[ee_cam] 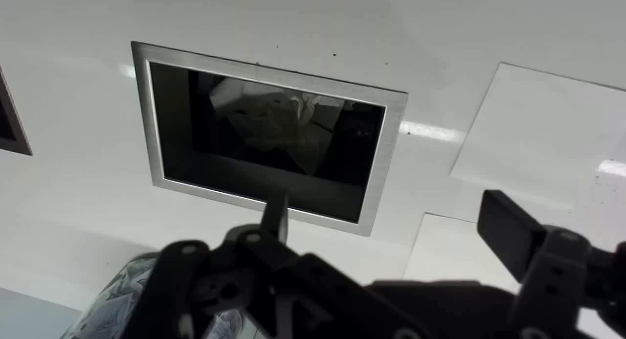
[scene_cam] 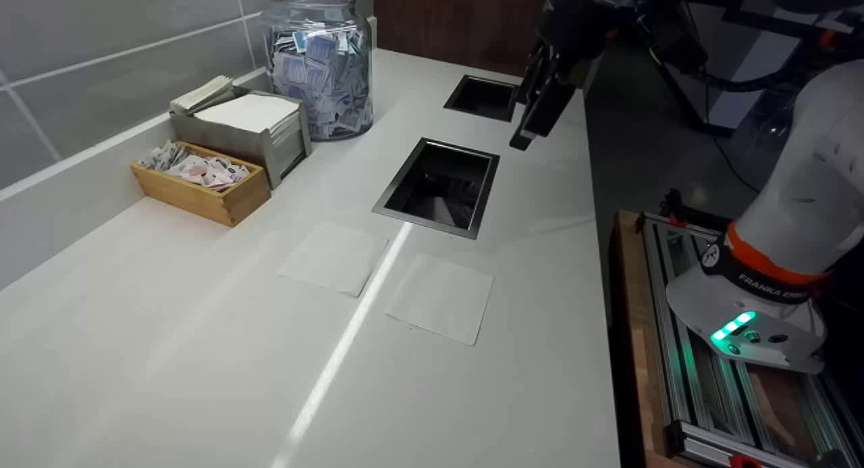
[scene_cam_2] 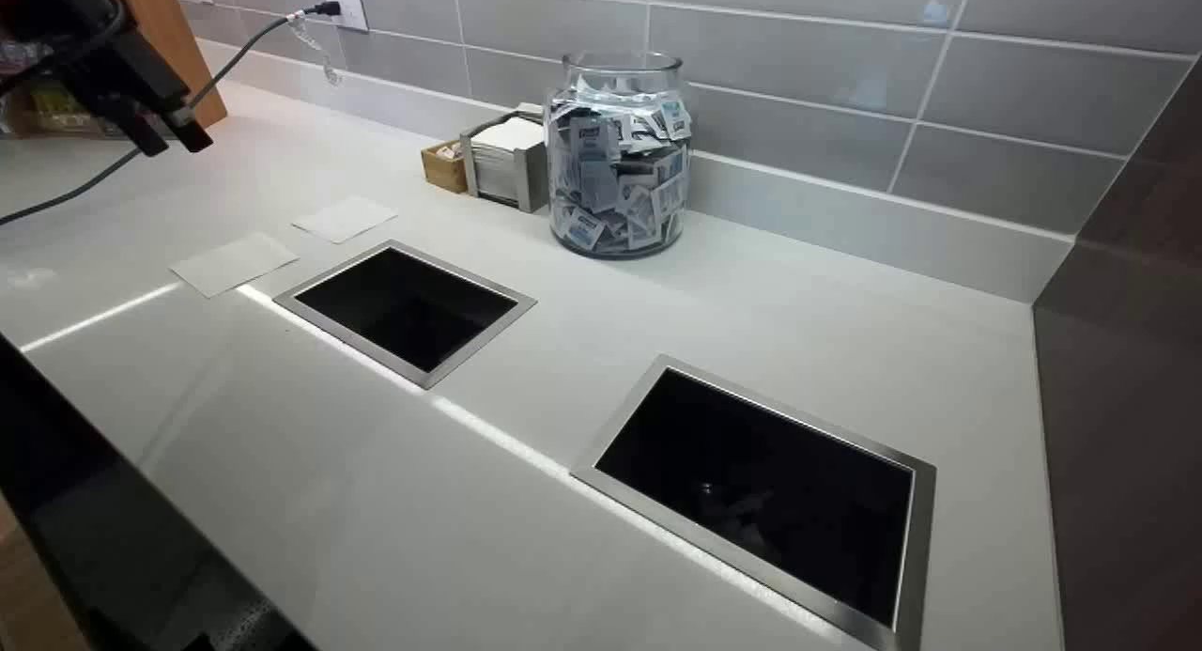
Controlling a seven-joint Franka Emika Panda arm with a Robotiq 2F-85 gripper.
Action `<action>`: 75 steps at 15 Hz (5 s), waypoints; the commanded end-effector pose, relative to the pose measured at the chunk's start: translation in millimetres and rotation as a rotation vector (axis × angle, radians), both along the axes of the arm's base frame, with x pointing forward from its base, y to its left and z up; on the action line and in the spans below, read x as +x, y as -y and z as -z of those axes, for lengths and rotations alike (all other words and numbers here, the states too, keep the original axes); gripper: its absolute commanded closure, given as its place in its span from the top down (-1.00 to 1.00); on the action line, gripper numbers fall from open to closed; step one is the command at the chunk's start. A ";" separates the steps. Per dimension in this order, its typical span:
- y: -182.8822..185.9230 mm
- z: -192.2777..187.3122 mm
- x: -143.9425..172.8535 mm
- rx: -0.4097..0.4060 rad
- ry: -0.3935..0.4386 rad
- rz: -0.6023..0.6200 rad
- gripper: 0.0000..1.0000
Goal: Throw a paper towel through the left garbage shoot
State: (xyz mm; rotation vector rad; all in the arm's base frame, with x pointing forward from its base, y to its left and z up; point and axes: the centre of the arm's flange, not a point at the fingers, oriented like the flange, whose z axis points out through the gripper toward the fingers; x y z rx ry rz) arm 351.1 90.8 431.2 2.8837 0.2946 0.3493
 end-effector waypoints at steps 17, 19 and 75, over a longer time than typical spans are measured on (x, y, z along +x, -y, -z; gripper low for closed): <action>0.0 0.1 0.0 0.000 0.000 0.000 1.00; 4.3 2.0 26.7 0.039 0.065 -0.030 1.00; -103.4 184.4 211.6 0.214 -0.206 0.022 -0.92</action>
